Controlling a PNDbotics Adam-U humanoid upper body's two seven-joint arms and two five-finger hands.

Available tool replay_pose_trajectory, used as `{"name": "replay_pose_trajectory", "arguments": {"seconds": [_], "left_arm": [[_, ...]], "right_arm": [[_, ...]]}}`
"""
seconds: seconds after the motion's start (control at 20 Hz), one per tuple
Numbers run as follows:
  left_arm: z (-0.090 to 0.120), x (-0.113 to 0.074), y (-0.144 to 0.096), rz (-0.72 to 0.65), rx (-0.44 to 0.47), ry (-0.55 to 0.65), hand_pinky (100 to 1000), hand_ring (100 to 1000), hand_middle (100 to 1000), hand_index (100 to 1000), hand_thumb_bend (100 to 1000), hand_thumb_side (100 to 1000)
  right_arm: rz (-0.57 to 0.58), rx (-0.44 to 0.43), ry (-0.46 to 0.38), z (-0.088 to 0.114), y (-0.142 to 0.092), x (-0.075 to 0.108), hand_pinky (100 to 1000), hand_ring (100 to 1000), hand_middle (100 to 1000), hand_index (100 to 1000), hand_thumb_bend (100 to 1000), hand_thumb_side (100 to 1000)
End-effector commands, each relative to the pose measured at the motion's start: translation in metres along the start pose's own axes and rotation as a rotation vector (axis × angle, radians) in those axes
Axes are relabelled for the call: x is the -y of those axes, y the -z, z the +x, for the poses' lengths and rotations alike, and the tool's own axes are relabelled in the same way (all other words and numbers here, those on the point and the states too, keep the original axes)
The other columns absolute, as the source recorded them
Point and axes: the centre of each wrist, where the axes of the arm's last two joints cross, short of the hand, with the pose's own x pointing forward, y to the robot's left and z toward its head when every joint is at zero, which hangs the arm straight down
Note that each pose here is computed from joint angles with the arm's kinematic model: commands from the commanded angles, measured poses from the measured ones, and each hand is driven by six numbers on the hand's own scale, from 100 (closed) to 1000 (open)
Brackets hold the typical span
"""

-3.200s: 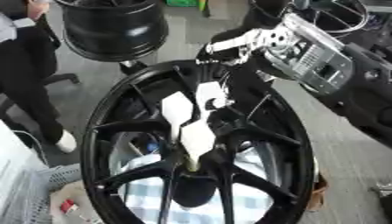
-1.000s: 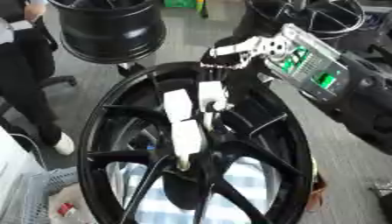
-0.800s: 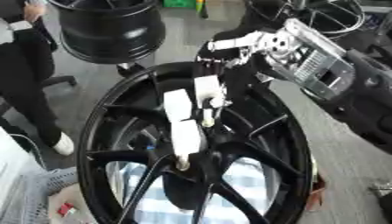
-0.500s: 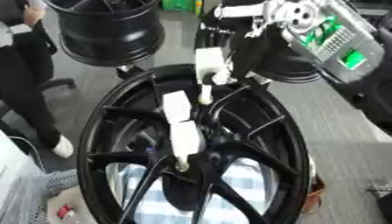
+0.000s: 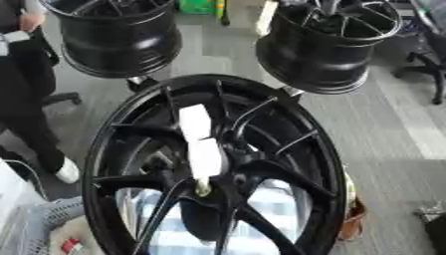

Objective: Pull the pin out of the wheel hub.

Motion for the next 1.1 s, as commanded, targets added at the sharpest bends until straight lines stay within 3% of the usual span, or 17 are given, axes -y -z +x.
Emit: {"name": "replay_pose_trajectory", "arguments": {"seconds": [0.05, 0.2, 0.4, 0.65, 0.75, 0.8, 0.85, 0.9, 1.1], "left_arm": [[0.007, -0.006, 0.006, 0.001, 0.035, 0.03, 773, 877, 763, 844, 179, 676], [0.007, -0.007, 0.006, 0.006, 0.037, 0.037, 772, 877, 763, 844, 179, 676], [0.007, -0.008, 0.005, 0.014, 0.038, 0.043, 772, 876, 763, 844, 177, 678], [0.006, -0.009, 0.005, 0.017, 0.035, 0.044, 772, 876, 763, 844, 177, 677], [0.006, -0.009, 0.004, 0.019, 0.034, 0.044, 772, 876, 763, 844, 178, 676], [0.006, -0.009, 0.004, 0.019, 0.034, 0.044, 772, 876, 763, 844, 177, 677], [0.006, -0.008, 0.004, 0.019, 0.033, 0.044, 772, 876, 763, 844, 177, 677], [0.006, -0.008, 0.004, 0.018, 0.033, 0.044, 772, 876, 763, 845, 178, 677], [0.006, -0.009, 0.004, 0.021, 0.032, 0.046, 772, 876, 763, 845, 178, 676]], "right_arm": [[-0.205, -0.204, 0.0, -0.057, -0.008, 0.047, 778, 602, 178, 360, 192, 100], [-0.353, -0.389, 0.01, -0.115, -0.021, 0.068, 775, 602, 194, 373, 190, 100], [-0.538, -0.605, -0.011, -0.17, -0.039, 0.086, 773, 601, 226, 400, 191, 100], [-0.74, -0.847, -0.085, -0.211, -0.048, 0.092, 772, 604, 265, 434, 203, 100], [-0.803, -0.933, -0.121, -0.221, -0.049, 0.091, 775, 631, 355, 517, 268, 100], [-0.821, -0.977, -0.134, -0.227, -0.049, 0.089, 787, 684, 499, 635, 409, 100], [-0.824, -1.014, -0.14, -0.231, -0.048, 0.087, 794, 720, 577, 693, 506, 100], [-0.812, -1.038, -0.135, -0.234, -0.046, 0.084, 812, 795, 757, 820, 624, 207], [-0.796, -1.034, -0.102, -0.237, -0.047, 0.084, 819, 822, 796, 847, 583, 317]]}}
